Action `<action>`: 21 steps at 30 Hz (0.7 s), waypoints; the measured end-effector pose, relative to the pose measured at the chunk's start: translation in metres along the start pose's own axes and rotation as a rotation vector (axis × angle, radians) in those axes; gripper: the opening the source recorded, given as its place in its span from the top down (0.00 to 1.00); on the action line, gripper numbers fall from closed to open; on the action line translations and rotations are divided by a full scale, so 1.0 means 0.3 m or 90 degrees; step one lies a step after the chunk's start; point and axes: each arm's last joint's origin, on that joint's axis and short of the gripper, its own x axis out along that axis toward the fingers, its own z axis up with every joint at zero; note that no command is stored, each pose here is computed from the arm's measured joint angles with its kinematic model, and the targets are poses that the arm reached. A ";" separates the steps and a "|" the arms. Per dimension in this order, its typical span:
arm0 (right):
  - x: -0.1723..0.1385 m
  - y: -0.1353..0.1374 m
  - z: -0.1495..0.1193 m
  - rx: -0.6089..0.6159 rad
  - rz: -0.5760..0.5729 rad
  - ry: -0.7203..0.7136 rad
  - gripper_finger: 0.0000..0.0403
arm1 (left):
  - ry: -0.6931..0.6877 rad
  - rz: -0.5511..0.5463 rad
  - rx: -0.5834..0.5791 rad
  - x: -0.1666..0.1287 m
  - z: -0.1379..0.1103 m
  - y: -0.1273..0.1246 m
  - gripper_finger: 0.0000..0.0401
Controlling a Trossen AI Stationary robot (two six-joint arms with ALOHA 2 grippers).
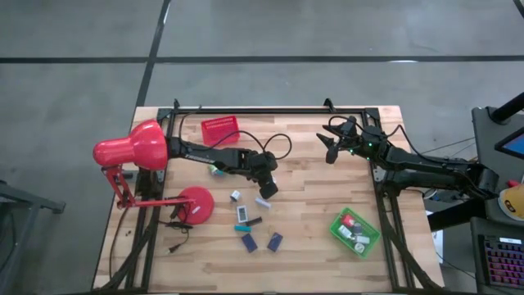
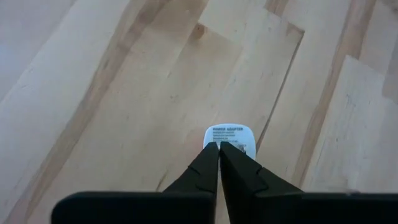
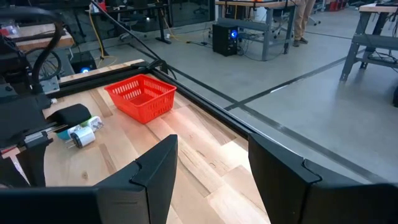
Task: Pick & Place Office items
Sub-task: Put the pink white charger adapter into the green bin
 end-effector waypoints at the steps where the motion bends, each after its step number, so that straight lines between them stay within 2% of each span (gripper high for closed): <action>1: 0.000 0.000 0.000 0.000 0.000 0.000 0.53 | 0.002 -0.002 0.000 0.002 -0.001 0.000 0.93; 16: 0.000 0.000 0.000 0.000 0.000 0.000 0.53 | 0.002 -0.023 -0.002 0.001 0.002 -0.006 0.71; 21: 0.000 0.000 0.000 0.000 0.000 0.000 0.53 | 0.003 -0.023 -0.004 0.001 0.002 -0.006 0.67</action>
